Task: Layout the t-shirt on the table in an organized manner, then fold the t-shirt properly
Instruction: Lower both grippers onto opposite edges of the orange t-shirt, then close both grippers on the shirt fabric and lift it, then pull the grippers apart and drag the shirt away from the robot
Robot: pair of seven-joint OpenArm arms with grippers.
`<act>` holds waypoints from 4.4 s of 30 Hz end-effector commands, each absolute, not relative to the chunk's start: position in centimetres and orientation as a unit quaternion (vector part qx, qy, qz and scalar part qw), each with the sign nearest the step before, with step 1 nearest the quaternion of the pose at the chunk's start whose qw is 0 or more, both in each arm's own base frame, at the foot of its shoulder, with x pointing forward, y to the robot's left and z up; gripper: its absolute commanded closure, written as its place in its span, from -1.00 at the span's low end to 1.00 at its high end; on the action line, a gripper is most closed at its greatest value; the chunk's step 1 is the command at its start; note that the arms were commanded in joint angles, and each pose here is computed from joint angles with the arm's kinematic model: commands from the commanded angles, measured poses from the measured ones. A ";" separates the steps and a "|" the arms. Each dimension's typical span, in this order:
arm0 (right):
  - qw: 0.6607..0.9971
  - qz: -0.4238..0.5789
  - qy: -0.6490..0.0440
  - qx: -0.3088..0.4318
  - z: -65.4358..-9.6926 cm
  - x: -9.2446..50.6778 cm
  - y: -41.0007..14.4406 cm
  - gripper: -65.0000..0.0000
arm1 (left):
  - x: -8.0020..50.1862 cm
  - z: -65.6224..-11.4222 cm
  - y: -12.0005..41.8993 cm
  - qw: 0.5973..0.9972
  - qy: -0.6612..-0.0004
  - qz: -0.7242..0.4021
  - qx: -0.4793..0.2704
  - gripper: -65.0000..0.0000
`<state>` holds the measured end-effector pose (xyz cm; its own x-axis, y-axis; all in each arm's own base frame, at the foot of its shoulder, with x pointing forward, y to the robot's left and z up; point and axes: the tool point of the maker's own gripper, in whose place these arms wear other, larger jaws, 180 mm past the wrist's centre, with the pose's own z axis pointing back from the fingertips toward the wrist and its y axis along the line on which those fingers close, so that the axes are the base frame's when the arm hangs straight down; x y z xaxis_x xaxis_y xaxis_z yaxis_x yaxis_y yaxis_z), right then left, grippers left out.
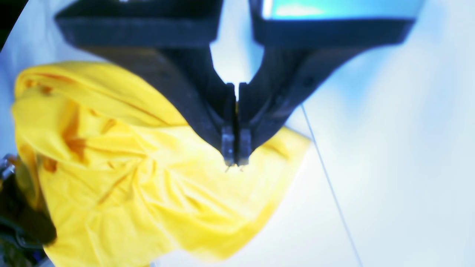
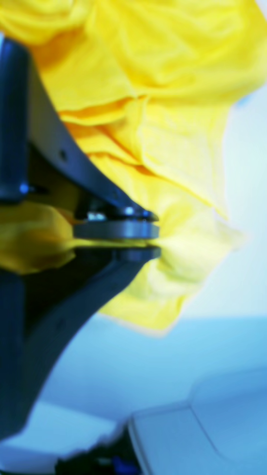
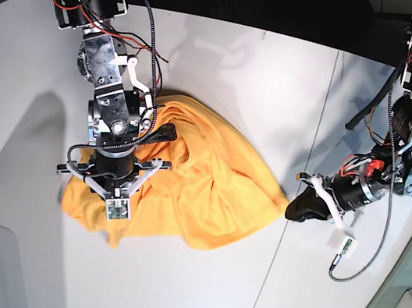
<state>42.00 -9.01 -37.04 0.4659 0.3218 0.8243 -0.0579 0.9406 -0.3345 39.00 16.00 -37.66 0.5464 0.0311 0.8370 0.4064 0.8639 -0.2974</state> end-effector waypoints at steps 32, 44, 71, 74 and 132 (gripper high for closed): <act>0.873 -0.017 -0.465 -0.144 -38.7 36.9 -16.3 0.07 | 40.6 -41.6 9.9 0.864 -0.437 -0.064 -0.239 -0.02; 0.869 -0.019 -0.477 -0.127 -38.9 37.9 -15.9 0.07 | 39.1 -44.5 7.7 0.882 -0.400 -0.076 -0.237 0.68; 0.798 -0.032 -0.572 -0.186 -27.8 43.8 -18.5 1.00 | 43.1 -27.2 15.0 0.780 -0.563 -0.189 -0.198 1.00; 0.797 -0.064 -0.564 -0.207 -27.4 41.6 -20.3 1.00 | 41.4 -26.9 14.8 0.783 -0.547 -0.210 -0.209 1.00; 0.858 -0.169 -0.408 -0.263 -40.6 33.4 -30.2 1.00 | 29.6 -41.7 17.3 0.904 -0.341 -0.156 -0.203 -0.02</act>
<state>32.20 -29.37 -42.57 0.6563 -0.1079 0.7467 0.4844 0.8190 -0.3074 28.69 17.14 -42.87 0.7436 -0.1456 0.6526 0.4087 0.8714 -0.2712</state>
